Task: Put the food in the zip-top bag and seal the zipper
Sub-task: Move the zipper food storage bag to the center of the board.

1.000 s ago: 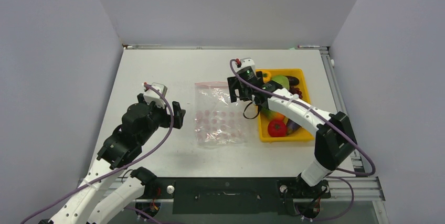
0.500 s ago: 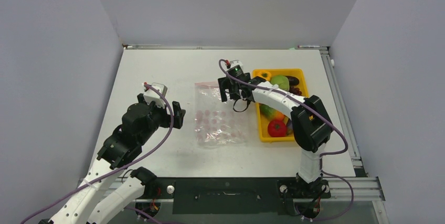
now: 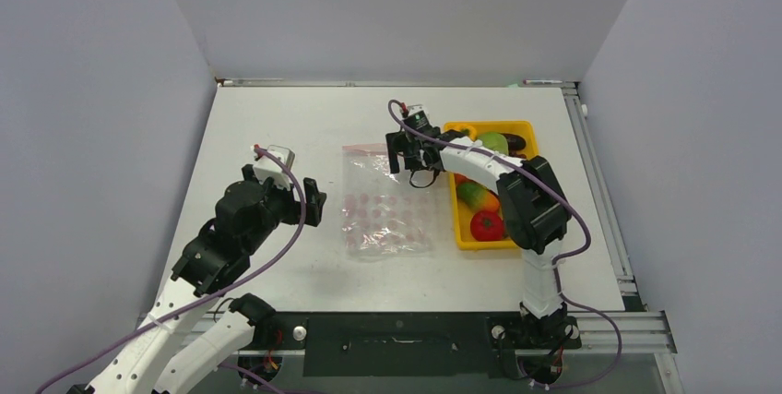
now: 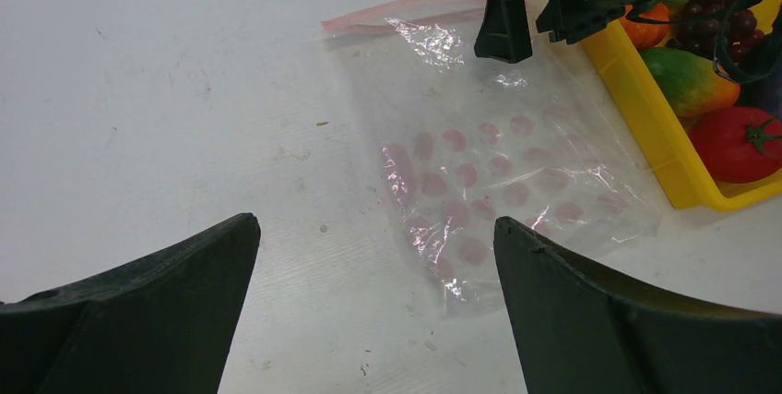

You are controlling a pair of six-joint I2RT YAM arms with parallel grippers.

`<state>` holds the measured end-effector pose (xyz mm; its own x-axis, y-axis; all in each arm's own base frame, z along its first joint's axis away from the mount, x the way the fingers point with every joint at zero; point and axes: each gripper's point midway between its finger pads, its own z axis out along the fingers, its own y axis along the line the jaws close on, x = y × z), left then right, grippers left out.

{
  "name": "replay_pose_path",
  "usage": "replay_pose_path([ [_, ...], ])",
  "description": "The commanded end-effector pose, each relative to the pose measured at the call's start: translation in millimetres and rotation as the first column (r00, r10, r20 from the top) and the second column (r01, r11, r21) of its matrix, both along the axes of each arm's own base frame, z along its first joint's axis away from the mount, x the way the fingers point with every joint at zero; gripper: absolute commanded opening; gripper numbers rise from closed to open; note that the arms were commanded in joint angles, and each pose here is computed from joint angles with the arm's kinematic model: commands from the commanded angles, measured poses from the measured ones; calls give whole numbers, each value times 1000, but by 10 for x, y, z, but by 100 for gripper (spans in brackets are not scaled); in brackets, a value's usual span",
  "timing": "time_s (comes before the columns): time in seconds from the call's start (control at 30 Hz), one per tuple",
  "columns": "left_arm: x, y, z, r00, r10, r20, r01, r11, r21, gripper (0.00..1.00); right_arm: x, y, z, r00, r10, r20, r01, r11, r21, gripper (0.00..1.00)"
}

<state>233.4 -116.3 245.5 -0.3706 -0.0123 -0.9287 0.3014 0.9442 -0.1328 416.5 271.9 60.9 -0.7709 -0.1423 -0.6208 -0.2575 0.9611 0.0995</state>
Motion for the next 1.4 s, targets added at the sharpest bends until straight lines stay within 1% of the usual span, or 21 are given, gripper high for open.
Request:
replay_pose_path([
  [0.0,47,-11,210,999,12,51,-10,999,-40,96,137,118,89,999,4,40,-5,999,36,92],
  [0.13,48,-14,206,999,11,50,-9,999,-39,96,140,127,15,1000,10,29,-11,999,34,98],
  [0.17,48,-13,203,999,11,49,-9,999,-39,96,136,127,-7,1000,13,25,-14,999,31,97],
  [0.23,50,-12,207,999,12,50,-10,999,-39,96,126,126,-41,1000,17,18,-17,999,28,91],
  [0.3,49,-12,204,999,12,49,-10,999,-39,96,115,121,-71,1000,21,12,-21,999,24,83],
  [0.37,48,-13,204,999,12,49,-10,999,-39,96,106,118,-90,1000,24,9,-25,999,21,72],
  [0.53,48,-14,204,999,11,49,-9,999,-39,96,81,84,-131,1000,25,3,-25,1000,6,39],
  [0.7,48,-16,206,999,10,50,-8,999,-40,96,51,77,-141,999,35,-2,-35,999,1,17],
  [0.73,48,-15,206,999,11,50,-9,999,-40,96,49,74,-126,999,36,0,-36,999,1,10],
  [0.77,48,-17,204,999,10,49,-8,999,-40,96,42,69,-121,999,37,0,-37,999,0,6],
  [1.03,52,-31,192,999,5,44,-4,999,-39,96,-47,68,94,999,12,36,-13,999,44,5],
  [1.2,64,-65,173,999,-6,32,7,999,-41,96,-194,68,187,998,-11,54,8,998,70,5],
  [1.37,87,-134,205,1000,-13,17,14,997,-76,96,-340,38,277,996,-41,83,33,995,91,5],
])
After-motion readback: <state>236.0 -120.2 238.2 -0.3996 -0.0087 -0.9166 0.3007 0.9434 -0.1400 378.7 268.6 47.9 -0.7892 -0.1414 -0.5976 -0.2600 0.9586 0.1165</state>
